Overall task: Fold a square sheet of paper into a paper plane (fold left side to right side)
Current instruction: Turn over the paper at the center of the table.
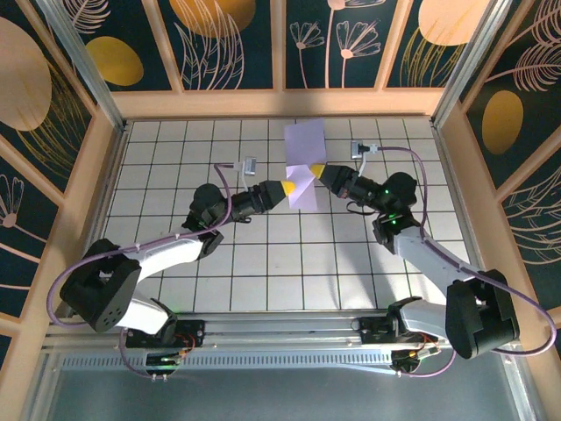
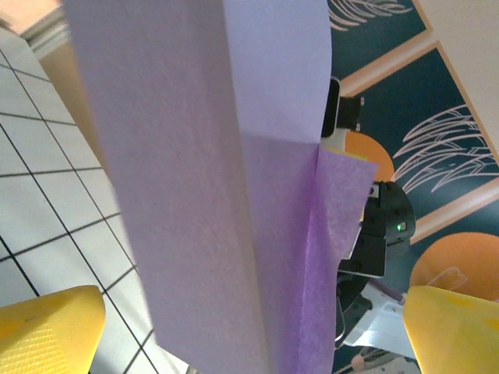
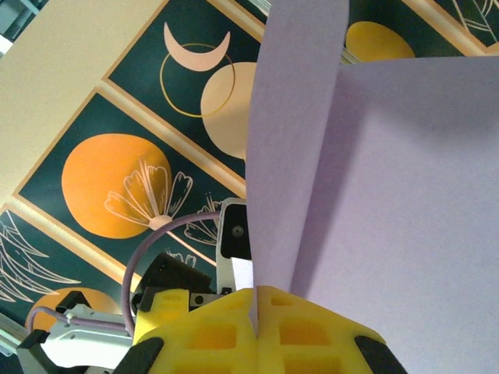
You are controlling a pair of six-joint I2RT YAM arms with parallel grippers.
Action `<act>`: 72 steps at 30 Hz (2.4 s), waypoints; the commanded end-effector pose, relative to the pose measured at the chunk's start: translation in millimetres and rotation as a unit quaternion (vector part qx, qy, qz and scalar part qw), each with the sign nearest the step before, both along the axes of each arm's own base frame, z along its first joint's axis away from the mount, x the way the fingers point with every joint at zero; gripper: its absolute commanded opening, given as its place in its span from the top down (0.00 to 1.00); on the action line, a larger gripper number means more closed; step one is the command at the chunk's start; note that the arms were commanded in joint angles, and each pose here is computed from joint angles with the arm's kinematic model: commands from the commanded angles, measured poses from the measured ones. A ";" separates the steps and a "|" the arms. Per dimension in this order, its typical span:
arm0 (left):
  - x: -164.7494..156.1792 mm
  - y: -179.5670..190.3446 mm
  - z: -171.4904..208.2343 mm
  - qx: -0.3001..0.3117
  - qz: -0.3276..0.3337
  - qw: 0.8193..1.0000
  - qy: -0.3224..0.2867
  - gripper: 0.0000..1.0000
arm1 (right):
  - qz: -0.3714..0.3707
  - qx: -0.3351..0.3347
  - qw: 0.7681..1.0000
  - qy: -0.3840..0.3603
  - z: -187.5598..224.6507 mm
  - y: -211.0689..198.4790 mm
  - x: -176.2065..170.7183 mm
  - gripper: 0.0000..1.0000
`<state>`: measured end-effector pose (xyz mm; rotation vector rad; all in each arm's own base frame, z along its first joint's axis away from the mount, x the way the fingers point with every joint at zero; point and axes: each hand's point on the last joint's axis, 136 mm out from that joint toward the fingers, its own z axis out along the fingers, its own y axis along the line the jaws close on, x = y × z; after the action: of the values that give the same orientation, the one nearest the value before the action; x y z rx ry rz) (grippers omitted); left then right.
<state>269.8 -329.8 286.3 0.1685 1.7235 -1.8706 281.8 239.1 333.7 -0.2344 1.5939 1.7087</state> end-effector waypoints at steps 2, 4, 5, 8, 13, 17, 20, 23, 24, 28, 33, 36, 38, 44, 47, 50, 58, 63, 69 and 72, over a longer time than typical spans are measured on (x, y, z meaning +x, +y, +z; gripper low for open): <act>-8.0 -6.4 26.6 -0.043 -0.023 0.998 -0.039 0.16 | 0.025 0.019 0.999 -0.039 22.3 10.5 -8.1 1.00; -6.2 -5.6 25.5 -0.042 -0.017 0.998 -0.038 0.24 | 0.025 0.017 0.999 -0.038 20.4 11.3 -8.1 1.00; -5.8 -5.1 25.7 -0.043 -0.015 0.998 -0.038 0.27 | 0.023 0.016 0.999 -0.036 19.1 11.2 -7.8 1.00; -5.5 -4.5 24.5 -0.041 -0.012 0.998 -0.037 0.40 | 0.020 0.010 0.999 -0.034 17.4 11.0 -7.1 1.00; -6.6 -2.9 24.7 -0.041 -0.010 0.998 -0.038 0.55 | 0.015 0.000 0.999 -0.030 12.9 10.8 -6.1 1.00; -6.7 -2.1 25.9 -0.038 -0.007 0.998 -0.041 0.68 | 0.008 -0.008 1.000 -0.026 8.9 10.3 -3.8 1.00; -6.4 -1.5 24.4 -0.031 -0.003 0.999 -0.040 0.77 | 0.004 -0.014 1.000 -0.024 6.9 9.9 -3.4 0.99; -6.9 -1.3 23.4 -0.025 -0.002 0.999 -0.042 0.87 | -0.001 -0.021 1.000 -0.023 4.9 9.4 -2.6 0.96; -7.2 -1.2 22.5 -0.022 -0.002 0.999 -0.041 0.90 | -0.004 -0.025 0.999 -0.023 4.0 9.1 -2.2 0.94; -6.6 -0.7 15.6 -0.005 0.003 0.999 -0.035 0.99 | -0.023 -0.043 0.999 -0.022 -0.7 5.5 0.6 0.82; -2.3 -2.0 -4.4 0.059 0.012 0.998 -0.022 1.00 | -0.084 -0.107 0.991 -0.019 -13.3 -7.5 13.4 0.70; 3.7 0.6 -22.8 0.131 0.029 0.991 -0.011 1.00 | -0.150 -0.175 0.973 -0.008 -27.6 -25.1 26.1 0.65; 10.6 6.8 -41.7 0.204 0.049 0.978 0.003 1.00 | -0.203 -0.223 0.953 0.000 -37.3 -42.2 34.8 0.62; 16.8 41.7 -78.5 0.458 0.107 0.883 0.015 1.00 | -0.332 -0.341 0.878 0.045 -72.6 -100.8 46.4 0.58; 13.6 56.1 -82.1 0.551 0.129 0.824 0.019 1.00 | -0.378 -0.376 0.843 0.068 -87.7 -126.5 47.2 0.56; 10.2 78.0 -90.2 0.642 0.162 0.748 0.043 1.00 | -0.410 -0.395 0.818 0.084 -99.8 -146.1 47.0 0.50; 1.8 112.5 -118.7 0.791 0.250 0.552 0.081 1.00 | -0.426 -0.402 0.804 0.103 -120.1 -164.4 47.2 0.36; 8.0 106.5 -148.0 0.797 0.279 0.525 0.105 1.00 | -0.416 -0.391 0.815 0.103 -124.6 -162.1 47.5 0.32; 9.7 104.7 -191.5 0.834 0.271 0.467 0.115 1.00 | -0.412 -0.385 0.819 0.104 -130.8 -163.4 45.2 0.32; 6.1 93.1 -214.5 0.829 0.244 0.485 0.131 1.00 | -0.414 -0.384 0.819 0.105 -133.4 -166.5 43.5 0.32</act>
<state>280.5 -234.9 80.9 0.0789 2.6664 0.7299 324.7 75.1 192.3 0.2575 2.1082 0.3676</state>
